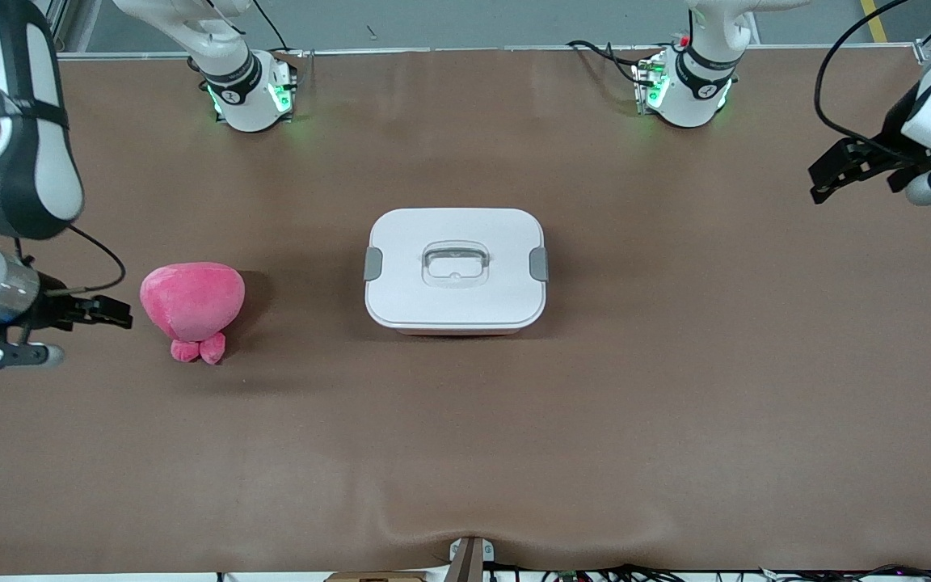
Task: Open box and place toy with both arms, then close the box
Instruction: 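Reach the right gripper to the pink plush while the left gripper approaches the box, then grasp the pink plush with the right gripper while the left gripper reaches the lid, then grip the lid handle with the left gripper while the right gripper lifts the plush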
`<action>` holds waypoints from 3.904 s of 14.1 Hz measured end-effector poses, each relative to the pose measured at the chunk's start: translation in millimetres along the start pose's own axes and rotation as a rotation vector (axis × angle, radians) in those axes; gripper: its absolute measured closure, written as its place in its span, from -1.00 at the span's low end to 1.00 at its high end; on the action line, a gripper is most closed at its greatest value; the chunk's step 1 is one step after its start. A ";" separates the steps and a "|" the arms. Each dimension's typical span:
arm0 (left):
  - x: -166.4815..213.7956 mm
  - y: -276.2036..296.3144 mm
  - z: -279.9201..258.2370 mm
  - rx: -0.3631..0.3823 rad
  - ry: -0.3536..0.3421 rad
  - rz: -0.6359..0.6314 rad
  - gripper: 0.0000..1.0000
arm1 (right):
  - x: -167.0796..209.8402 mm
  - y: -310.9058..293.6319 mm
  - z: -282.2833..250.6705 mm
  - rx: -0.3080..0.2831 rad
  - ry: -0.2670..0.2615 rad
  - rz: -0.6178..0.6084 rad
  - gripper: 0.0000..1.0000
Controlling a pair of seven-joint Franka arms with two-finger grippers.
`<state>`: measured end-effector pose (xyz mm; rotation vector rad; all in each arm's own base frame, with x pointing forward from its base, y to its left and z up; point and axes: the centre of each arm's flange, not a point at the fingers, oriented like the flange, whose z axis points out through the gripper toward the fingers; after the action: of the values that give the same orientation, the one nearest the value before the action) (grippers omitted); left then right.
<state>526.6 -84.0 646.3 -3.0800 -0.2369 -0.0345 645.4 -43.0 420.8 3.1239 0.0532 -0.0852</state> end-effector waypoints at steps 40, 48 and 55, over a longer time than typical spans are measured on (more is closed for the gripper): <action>-150.6 454.3 219.9 -0.215 0.071 -1.452 -1.00 | 28.6 -36.3 233.8 0.021 -0.123 -0.195 0.82; -169.2 472.7 260.3 -0.203 0.148 -1.385 -0.93 | 32.5 -46.0 214.0 0.026 -0.114 -0.211 0.90; -173.6 476.5 273.5 -0.193 0.165 -1.360 -0.79 | 36.0 -48.6 128.2 0.044 -0.182 -0.277 0.90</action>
<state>433.2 -566.0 344.7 -2.3716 -2.2395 -0.3533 672.6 4.6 290.1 3.1138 0.4859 -0.3767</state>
